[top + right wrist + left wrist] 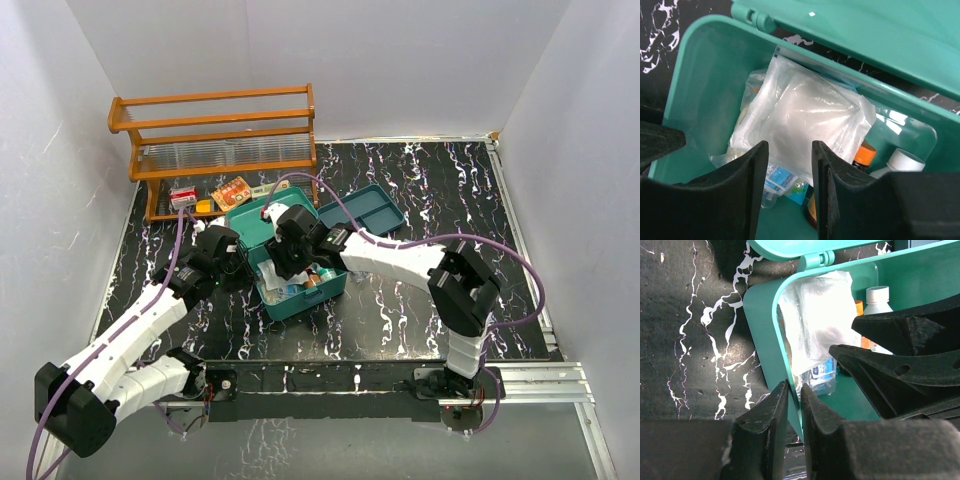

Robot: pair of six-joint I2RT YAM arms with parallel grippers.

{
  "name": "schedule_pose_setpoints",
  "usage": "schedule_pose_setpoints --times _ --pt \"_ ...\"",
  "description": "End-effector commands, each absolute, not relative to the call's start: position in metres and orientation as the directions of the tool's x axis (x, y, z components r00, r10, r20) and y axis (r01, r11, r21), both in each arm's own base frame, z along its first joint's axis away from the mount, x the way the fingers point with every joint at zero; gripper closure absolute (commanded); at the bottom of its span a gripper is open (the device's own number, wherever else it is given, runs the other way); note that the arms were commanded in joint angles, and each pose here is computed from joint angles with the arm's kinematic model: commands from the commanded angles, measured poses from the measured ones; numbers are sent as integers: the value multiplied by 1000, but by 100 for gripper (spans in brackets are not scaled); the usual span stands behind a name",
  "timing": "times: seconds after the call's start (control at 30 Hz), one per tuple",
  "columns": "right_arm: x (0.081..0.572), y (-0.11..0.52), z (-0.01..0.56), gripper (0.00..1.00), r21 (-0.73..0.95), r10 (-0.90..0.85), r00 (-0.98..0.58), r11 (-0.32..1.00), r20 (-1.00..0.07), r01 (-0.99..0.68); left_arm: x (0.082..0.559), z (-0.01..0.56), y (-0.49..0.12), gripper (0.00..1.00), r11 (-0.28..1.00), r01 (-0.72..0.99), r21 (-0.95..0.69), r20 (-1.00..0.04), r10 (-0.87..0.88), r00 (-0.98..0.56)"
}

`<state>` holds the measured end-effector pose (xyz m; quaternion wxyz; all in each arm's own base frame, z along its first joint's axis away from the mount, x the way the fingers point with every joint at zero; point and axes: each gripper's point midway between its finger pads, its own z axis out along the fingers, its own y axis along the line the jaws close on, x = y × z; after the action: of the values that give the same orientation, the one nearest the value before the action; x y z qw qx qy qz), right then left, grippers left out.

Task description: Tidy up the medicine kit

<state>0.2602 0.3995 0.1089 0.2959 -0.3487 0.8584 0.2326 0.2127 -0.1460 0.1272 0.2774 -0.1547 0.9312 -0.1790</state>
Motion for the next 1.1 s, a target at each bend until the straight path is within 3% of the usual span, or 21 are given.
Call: schedule_pose_setpoints --times 0.0,0.27,0.7,0.87,1.07 --pt "269 426 134 61 214 -424 -535 601 -731 -770 223 143 -149 85 882 -164 -442 -497 -393 -774" --pt "249 432 111 57 275 -487 -551 526 -678 -805 226 141 -153 87 885 -150 -440 -493 -378 -783" --pt "229 434 93 59 347 -531 -569 464 -627 -815 228 147 -152 87 887 -141 -440 -510 -376 -774" --pt "246 431 121 59 323 -464 -582 524 -668 -788 231 157 -149 86 883 -140 -447 -534 -389 -751" --pt "276 413 184 56 351 -295 -595 586 -747 -731 242 193 -137 75 880 -127 -457 -630 -421 -653"
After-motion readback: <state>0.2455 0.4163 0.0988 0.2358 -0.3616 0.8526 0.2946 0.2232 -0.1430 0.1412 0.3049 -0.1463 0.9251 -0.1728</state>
